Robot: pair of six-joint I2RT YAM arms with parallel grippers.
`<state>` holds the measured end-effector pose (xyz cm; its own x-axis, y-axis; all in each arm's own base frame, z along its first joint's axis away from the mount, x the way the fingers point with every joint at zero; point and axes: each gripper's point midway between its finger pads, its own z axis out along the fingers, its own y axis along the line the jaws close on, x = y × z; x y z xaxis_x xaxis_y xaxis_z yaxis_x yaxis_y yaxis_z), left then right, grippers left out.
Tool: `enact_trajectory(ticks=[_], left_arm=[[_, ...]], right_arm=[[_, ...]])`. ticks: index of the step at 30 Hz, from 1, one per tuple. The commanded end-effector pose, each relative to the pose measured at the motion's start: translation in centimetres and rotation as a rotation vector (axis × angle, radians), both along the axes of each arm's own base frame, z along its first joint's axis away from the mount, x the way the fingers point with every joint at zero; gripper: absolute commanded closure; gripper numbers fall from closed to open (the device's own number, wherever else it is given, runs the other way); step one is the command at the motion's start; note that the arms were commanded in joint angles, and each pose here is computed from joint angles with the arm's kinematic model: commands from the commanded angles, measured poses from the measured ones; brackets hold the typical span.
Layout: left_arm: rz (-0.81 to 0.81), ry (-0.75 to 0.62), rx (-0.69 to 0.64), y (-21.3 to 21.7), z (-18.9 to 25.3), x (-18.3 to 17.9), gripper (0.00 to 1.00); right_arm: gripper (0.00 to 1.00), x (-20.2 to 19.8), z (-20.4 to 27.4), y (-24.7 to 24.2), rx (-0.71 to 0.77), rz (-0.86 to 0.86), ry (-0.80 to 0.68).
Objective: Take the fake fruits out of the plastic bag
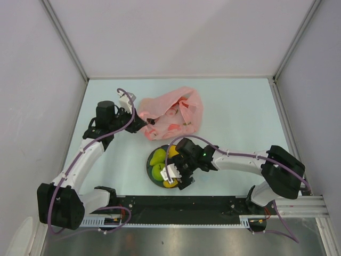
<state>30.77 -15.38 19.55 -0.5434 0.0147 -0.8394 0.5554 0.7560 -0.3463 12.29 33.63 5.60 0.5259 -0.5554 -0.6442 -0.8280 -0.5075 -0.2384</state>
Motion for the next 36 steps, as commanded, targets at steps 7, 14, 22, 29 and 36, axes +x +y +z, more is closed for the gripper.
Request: enact_trajectory(ticks=[7,14,22,29,36], left_arm=[[-0.028,-0.034,0.018,0.1,0.4,0.0,1.0],[-0.033,-0.038,0.018,0.0,0.6,0.3,1.0],[-0.048,-0.096,0.025,-0.3,2.2,0.7,1.0],[-0.061,-0.153,0.025,-0.6,4.5,1.1,1.0],[-0.062,-0.162,0.006,-0.9,5.8,1.9,1.0]], right_arm=[[0.0,0.5,2.8,0.8,0.071,0.07,-0.093],[0.0,2.3,6.7,-1.6,0.112,0.019,-0.186],[0.0,12.8,18.1,-1.5,0.509,-0.558,-0.211],[0.19,24.0,20.5,-0.2,0.561,-0.828,-0.111],[0.42,32.0,15.0,2.7,0.43,-0.868,-0.045]])
